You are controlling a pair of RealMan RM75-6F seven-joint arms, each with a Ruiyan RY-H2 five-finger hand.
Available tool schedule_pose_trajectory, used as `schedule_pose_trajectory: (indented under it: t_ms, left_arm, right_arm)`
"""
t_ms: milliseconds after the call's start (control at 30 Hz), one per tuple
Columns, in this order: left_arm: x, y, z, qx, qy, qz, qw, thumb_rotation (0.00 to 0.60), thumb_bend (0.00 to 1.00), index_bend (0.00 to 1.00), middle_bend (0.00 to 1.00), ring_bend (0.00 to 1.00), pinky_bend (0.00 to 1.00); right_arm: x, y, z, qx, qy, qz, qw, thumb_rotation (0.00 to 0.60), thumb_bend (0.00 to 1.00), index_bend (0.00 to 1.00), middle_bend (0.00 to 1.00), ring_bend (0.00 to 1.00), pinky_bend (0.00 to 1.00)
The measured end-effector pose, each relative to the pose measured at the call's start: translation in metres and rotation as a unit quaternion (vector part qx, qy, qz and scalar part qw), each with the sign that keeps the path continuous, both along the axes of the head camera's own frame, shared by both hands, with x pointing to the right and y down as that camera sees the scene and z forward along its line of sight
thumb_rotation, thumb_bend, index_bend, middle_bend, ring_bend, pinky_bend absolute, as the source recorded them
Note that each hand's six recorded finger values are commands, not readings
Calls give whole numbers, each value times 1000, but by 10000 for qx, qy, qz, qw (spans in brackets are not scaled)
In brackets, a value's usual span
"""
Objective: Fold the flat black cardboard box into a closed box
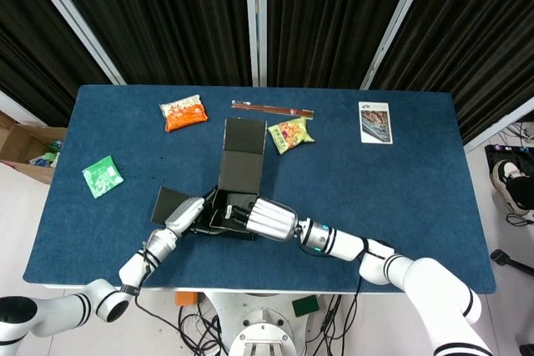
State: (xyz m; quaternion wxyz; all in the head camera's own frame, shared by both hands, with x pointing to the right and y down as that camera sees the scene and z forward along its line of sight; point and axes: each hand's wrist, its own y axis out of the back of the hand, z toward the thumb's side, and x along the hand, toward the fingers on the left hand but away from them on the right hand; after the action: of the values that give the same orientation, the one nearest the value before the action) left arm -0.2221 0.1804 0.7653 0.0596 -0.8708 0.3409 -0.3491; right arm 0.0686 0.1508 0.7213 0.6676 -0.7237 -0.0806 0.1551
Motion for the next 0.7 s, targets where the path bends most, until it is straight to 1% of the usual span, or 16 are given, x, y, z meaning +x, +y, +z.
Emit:
schedule_pose_trajectory:
  t_ms: [200, 267, 333, 400, 467, 533, 700]
  left_arm:
    - [0, 0, 1, 10, -17, 10, 10000, 254, 0, 25, 96, 530, 761]
    - [-1, -1, 1, 27, -41, -14, 10000, 269, 0, 80, 138, 536, 762]
    - [-2, -2, 2, 76, -63, -90, 9999, 297, 0, 194, 229, 554, 763]
    - [-2, -4, 3, 118, -78, -171, 9998, 317, 0, 285, 308, 571, 763]
    - [-3, -4, 4, 161, -108, -217, 9996, 329, 0, 353, 364, 579, 764]
    - [-3, -5, 4, 218, -132, -250, 9994, 340, 0, 384, 393, 580, 765]
    - [-3, -6, 4, 294, -158, -220, 9992, 348, 0, 389, 404, 581, 764]
  right_arm:
    - [1, 1, 1, -21, 62, -18, 10000, 600, 157, 442, 391, 777, 1000]
    - [2, 1, 3, -27, 114, -34, 9999, 600, 157, 444, 396, 777, 1000]
    - [3, 1, 3, -27, 146, -34, 9999, 600, 157, 448, 400, 777, 1000]
    - [3, 0, 2, -32, 132, -14, 9999, 600, 156, 448, 398, 777, 1000]
    - [3, -1, -1, -37, 84, 25, 10000, 600, 156, 449, 394, 777, 1000]
    - [4, -3, -3, -34, 47, 72, 10000, 600, 156, 449, 390, 777, 1000]
    - [8, -6, -3, -19, 83, 167, 9998, 600, 156, 450, 389, 777, 1000]
